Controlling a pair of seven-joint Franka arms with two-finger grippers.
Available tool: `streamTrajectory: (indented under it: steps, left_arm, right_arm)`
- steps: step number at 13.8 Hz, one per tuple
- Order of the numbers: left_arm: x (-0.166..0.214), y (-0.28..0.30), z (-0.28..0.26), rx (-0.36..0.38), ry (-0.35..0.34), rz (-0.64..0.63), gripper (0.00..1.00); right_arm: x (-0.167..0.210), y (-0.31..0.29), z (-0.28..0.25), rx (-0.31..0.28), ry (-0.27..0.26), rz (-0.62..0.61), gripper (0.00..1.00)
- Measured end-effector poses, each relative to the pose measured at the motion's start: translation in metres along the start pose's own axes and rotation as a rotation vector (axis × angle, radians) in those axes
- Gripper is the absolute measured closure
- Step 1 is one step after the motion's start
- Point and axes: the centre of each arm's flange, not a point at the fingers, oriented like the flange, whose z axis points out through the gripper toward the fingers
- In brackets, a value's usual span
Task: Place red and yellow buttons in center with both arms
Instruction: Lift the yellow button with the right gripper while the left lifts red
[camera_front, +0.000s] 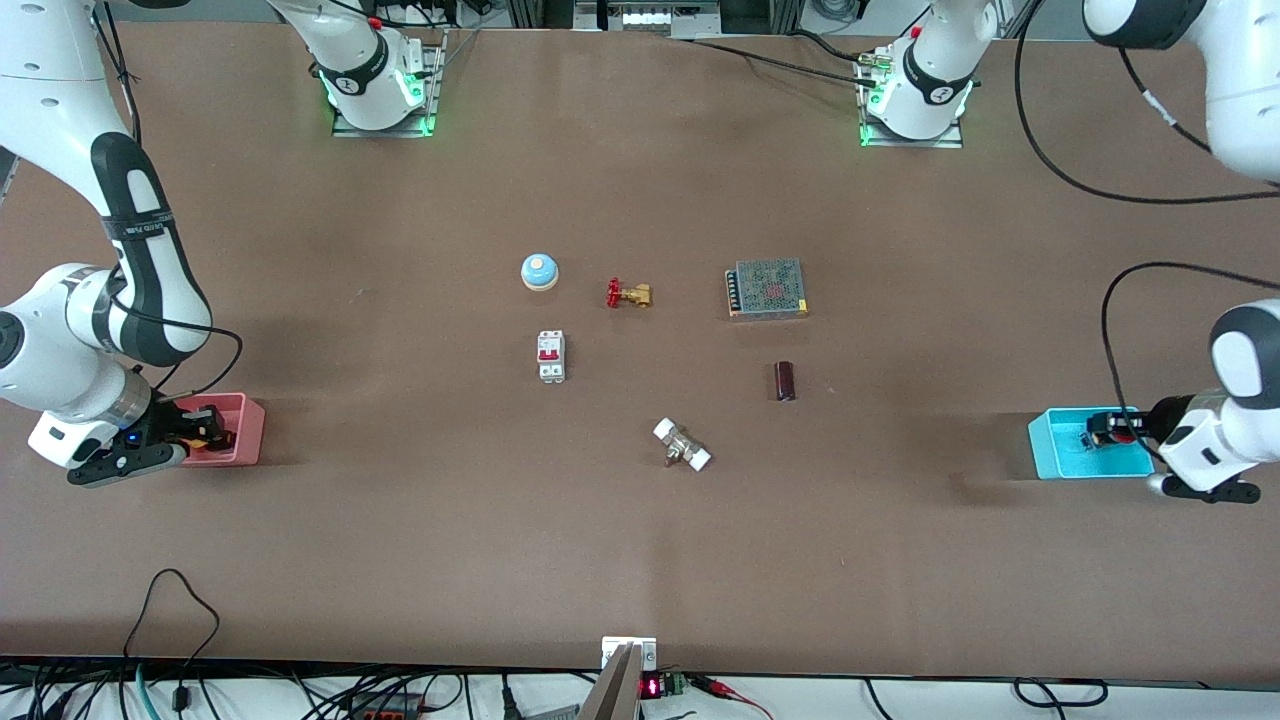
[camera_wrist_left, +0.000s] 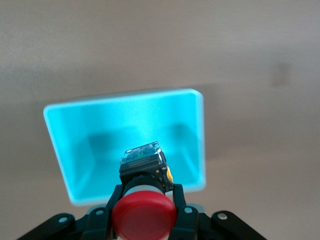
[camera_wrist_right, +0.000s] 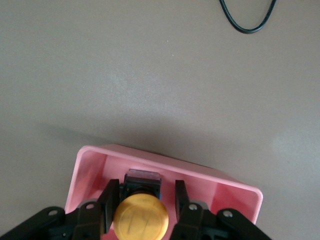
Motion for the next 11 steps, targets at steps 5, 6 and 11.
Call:
streamTrajectory:
  steps: [5,6,11]
  left_arm:
    - [-0.006,0.104,-0.04,-0.076,-0.052,0.111,0.58]
    - [-0.003,0.124,-0.032,-0.088,-0.065,0.126,0.58]
    - [0.003,0.194,0.028,-0.083,-0.057,0.176,0.58]
  right_arm:
    - [0.0,0.0,0.0,0.0,0.0,-0.016,0.61]
    - [0.0,0.0,0.0,0.0,0.0,-0.018,0.61]
    - [0.006,0.004,-0.036,0.015,-0.02,-0.097,0.61]
